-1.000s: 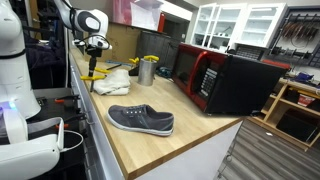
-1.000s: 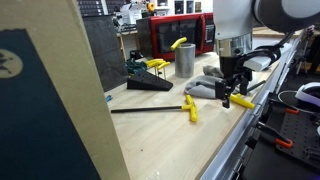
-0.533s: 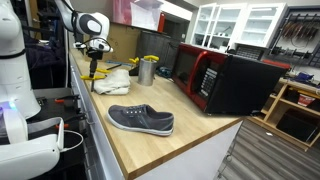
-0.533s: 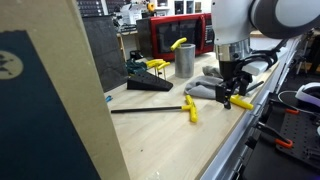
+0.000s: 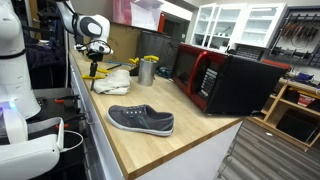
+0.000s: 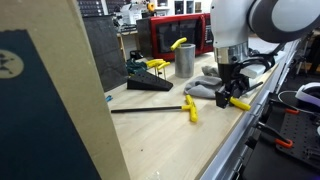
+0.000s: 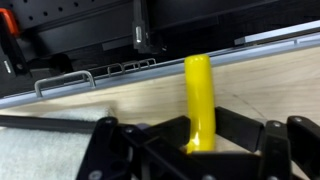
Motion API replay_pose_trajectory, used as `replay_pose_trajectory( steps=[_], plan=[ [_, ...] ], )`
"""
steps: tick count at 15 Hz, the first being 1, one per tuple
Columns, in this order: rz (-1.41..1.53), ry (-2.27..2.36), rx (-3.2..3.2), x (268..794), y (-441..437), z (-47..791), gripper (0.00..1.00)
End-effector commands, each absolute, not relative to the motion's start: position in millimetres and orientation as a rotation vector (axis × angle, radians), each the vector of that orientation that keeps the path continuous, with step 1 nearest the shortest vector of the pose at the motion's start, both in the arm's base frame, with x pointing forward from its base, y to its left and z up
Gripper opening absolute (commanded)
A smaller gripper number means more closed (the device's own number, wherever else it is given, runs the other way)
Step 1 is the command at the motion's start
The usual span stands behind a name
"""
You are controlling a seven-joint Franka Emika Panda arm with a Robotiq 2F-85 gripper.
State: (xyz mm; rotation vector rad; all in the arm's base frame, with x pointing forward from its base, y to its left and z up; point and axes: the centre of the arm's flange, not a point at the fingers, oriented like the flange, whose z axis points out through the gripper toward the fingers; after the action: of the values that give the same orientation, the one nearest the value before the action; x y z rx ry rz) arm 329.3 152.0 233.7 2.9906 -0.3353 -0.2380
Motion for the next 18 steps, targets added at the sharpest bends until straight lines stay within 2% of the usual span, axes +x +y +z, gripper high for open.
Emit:
replay_pose_trajectory(
  steps=[1, 2, 3, 5, 12, 13, 14, 18],
  plan=[
    [-0.201, -0.315, 3.001, 305.4, 140.0, 221.8, 0.02],
    [-0.192, -0.306, 3.001, 305.7, 143.0, 222.9, 0.00],
    [-0.188, -0.297, 2.995, 308.0, 145.1, 221.8, 0.04],
    [-0.176, -0.282, 2.989, 313.2, 151.1, 222.7, 0.00],
    [-0.115, -0.204, 2.967, 320.8, 158.3, 239.1, 0.00],
    [-0.117, -0.200, 2.973, 318.9, 158.6, 245.4, 0.15],
    [-0.106, -0.192, 2.982, 316.9, 158.7, 250.7, 0.26],
    [-0.080, -0.164, 3.044, 305.9, 159.3, 281.0, 0.55]
  ],
)
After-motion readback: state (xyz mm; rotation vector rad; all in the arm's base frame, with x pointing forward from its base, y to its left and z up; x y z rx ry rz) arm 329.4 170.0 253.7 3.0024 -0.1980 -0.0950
